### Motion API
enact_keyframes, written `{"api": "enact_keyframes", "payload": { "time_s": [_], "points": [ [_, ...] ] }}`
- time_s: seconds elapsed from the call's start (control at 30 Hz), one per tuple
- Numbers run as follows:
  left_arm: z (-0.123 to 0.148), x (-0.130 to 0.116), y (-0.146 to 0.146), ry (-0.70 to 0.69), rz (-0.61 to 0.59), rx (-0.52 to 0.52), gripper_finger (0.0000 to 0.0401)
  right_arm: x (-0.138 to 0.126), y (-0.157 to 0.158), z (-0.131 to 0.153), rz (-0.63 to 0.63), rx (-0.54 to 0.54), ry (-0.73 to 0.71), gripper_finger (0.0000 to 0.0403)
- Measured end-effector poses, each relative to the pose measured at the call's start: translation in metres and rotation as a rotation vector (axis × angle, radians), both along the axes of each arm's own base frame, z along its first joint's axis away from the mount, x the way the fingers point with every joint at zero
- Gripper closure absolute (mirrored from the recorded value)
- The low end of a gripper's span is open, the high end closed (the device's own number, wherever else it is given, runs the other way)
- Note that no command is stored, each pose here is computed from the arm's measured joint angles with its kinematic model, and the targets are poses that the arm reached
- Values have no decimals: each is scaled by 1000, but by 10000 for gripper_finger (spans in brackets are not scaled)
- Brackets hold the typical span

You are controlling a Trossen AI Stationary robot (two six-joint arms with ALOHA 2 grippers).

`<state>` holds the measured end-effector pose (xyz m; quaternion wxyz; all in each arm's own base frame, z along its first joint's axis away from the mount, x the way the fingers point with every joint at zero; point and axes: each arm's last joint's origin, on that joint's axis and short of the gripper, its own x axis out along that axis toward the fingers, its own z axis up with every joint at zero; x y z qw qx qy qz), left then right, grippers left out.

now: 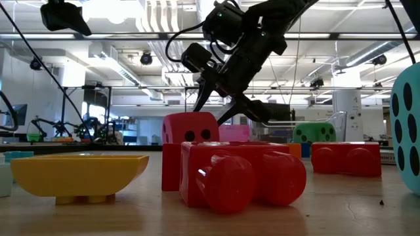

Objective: Pick & Place Toys
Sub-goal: Put the red dice into the transparent bin

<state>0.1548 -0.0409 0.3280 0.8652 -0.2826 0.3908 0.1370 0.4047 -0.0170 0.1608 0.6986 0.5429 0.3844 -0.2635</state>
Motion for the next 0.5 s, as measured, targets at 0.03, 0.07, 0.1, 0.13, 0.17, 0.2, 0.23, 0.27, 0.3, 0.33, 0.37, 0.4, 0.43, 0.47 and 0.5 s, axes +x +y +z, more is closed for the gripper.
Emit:
{"api": "enact_keyframes", "payload": {
  "time_s": [0.03, 0.07, 0.1, 0.13, 0.17, 0.2, 0.23, 0.27, 0.3, 0.33, 0.37, 0.4, 0.43, 0.47, 0.5],
  "points": [
    [0, 0, 0, 0, 0, 0, 54, 1, 0, 1, 5, -2, -2, 252],
    [0, 0, 0, 0, 0, 0, 54, 1, 1, 2, 14, -4, -5, 252],
    [0, 0, 0, 0, 0, 0, 54, 2, 1, 5, 21, -7, -12, 252],
    [0, 0, 0, 0, 0, 0, 54, 3, 2, 7, 27, -9, -20, 253],
    [0, 0, 0, 0, 0, 0, 54, 4, 3, 10, 34, -12, -30, 253],
    [0, 0, 0, 0, 1, -1, 54, 4, 4, 14, 42, -16, -37, 253],
    [0, 0, 0, 0, 5, -4, 54, 3, 5, 17, 51, -21, -42, 257],
    [0, 0, 0, 0, 5, -5, 54, 2, 6, 21, 60, -25, -46, 261],
    [0, 0, 0, 0, 5, -5, 54, 1, 7, 25, 68, -28, -49, 263],
    [0, 0, 0, 0, 5, -5, 54, -1, 8, 31, 72, -30, -58, 265],
    [0, 0, 0, 0, 5, -5, 54, -2, 8, 37, 72, -32, -75, 271],
    [0, 0, 0, 0, 5, -5, 54, -4, 9, 44, 74, -34, -98, 278],
    [0, 0, 0, -1, 5, -5, 54, -7, 9, 52, 79, -40, -111, 279],
    [0, 0, 0, 0, 5, -5, 54, -10, 9, 57, 83, -44, -115, 279],
    [0, 0, 0, -1, 5, -5, 54, -13, 9, 62, 86, -49, -117, 280]
  ]
}}
